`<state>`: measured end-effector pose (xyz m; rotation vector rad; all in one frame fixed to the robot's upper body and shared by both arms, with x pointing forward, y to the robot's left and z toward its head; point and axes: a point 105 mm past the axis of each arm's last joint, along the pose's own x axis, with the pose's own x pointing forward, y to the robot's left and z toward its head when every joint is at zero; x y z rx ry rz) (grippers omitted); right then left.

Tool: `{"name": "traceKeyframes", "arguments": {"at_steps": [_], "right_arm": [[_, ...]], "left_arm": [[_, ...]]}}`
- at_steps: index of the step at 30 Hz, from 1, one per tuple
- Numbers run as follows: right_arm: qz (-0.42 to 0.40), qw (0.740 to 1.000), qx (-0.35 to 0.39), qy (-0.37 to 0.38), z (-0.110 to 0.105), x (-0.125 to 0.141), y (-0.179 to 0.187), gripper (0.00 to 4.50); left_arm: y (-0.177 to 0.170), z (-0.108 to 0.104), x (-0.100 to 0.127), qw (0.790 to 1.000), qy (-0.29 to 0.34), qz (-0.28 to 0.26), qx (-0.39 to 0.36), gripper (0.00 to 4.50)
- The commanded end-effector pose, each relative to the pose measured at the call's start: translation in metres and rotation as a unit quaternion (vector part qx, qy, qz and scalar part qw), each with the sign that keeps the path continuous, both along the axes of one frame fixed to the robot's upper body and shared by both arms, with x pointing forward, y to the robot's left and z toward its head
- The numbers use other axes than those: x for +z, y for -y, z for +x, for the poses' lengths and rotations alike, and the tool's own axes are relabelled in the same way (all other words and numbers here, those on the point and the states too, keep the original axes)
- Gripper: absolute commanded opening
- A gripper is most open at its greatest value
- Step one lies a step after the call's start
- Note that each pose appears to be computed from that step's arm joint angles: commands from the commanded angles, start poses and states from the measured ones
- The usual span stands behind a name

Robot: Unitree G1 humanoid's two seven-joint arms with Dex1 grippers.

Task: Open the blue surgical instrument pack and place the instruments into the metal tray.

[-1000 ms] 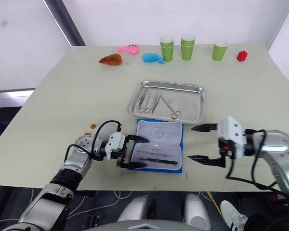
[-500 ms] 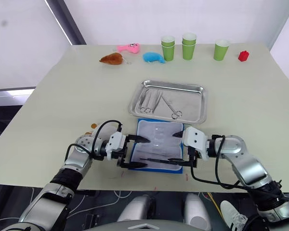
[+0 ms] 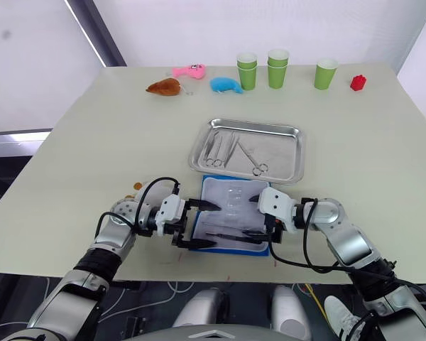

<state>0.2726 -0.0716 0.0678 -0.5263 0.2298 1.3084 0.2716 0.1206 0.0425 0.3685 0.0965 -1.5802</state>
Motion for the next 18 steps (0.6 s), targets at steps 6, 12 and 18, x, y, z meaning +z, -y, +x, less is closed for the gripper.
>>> {"name": "traceKeyframes", "arguments": {"at_steps": [6,12,18], "right_arm": [[-0.024,0.999,0.027,-0.035,-0.011,-0.02,0.001,2.19],[-0.03,0.999,0.026,-0.034,-0.01,-0.023,0.005,0.04],[-0.015,0.999,0.028,-0.032,-0.01,-0.017,0.0,0.04]], "left_arm": [[-0.022,-0.026,-0.055,0.99,-0.107,0.09,0.018,4.5],[-0.024,-0.026,-0.054,0.99,-0.107,0.091,0.019,4.5],[-0.024,-0.027,-0.055,0.99,-0.108,0.091,0.018,4.5]]}}
